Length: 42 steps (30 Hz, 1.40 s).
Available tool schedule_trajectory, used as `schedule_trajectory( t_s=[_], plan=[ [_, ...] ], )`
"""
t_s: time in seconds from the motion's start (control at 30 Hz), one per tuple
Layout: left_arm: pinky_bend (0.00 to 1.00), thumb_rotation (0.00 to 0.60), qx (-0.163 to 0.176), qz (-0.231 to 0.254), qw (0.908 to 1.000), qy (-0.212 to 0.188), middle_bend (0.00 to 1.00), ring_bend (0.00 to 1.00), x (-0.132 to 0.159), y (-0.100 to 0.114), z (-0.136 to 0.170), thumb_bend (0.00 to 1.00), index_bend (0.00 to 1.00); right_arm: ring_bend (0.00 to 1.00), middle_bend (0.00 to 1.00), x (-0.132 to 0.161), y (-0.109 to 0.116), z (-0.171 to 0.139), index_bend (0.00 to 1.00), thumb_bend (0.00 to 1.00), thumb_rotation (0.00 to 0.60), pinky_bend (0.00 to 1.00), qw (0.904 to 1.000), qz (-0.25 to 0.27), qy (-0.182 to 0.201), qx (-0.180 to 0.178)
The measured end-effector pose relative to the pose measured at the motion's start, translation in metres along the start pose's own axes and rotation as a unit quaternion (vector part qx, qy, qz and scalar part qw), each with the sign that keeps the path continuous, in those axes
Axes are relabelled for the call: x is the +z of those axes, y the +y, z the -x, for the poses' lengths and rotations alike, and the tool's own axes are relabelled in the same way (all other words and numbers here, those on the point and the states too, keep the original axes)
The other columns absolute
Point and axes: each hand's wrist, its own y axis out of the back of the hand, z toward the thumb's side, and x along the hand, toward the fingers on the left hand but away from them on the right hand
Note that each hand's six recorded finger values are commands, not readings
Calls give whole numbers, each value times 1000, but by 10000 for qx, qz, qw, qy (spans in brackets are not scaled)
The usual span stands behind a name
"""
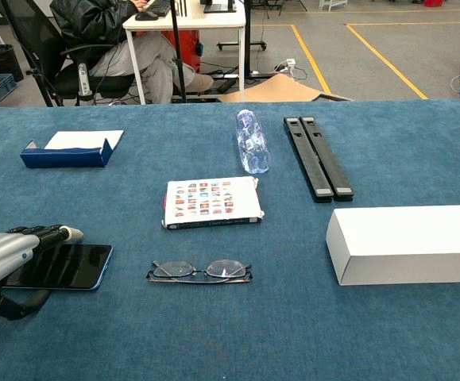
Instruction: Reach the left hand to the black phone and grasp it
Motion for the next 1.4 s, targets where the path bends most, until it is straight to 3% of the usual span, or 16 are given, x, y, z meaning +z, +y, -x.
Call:
schedule_trajectory(
  t_s=[0.17, 0.37, 0.63, 0.77, 0.87, 1.1, 1.23, 1.4],
  plan=[
    [232, 600, -5, -38, 10000, -90, 195, 214, 0, -2, 7, 710, 236, 0, 0, 1, 0, 0, 0, 0, 600, 0, 10000, 28, 8, 14],
    [266, 600, -108, 23, 9997, -224, 229, 256, 4, 0, 21, 763, 236, 0, 0, 0, 0, 0, 0, 0, 600, 0, 10000, 52, 3, 18],
    [263, 600, -398, 160, 9983, -400, 225, 225, 13, 18, 49, 762, 236, 0, 0, 1, 0, 0, 0, 0, 600, 0, 10000, 74, 18, 35],
    [262, 600, -678, 249, 9965, -413, 210, 215, 13, 28, 60, 836, 237, 0, 0, 1, -1, 0, 0, 0, 600, 0, 9999, 84, 16, 62],
    [253, 600, -898, 392, 9942, -436, 169, 186, 14, 29, 60, 922, 237, 0, 0, 1, -2, 0, 0, 0, 600, 0, 9999, 79, 15, 75],
    [210, 600, -1292, 938, 9859, -504, 118, 132, 17, 33, 51, 929, 237, 0, 0, 1, -4, 0, 4, 0, 600, 0, 9999, 64, 2, 118],
    [136, 600, -1249, 1128, 9845, -487, 90, 67, 14, 39, 43, 925, 236, 0, 0, 1, -6, 0, 6, 0, 600, 0, 9999, 55, -1, 155],
    [80, 600, -863, 1080, 9897, -377, 28, 7, 4, 47, 24, 903, 202, 0, 0, 3, -7, 1, 6, 0, 600, 0, 9998, 72, 7, 192]
  ],
)
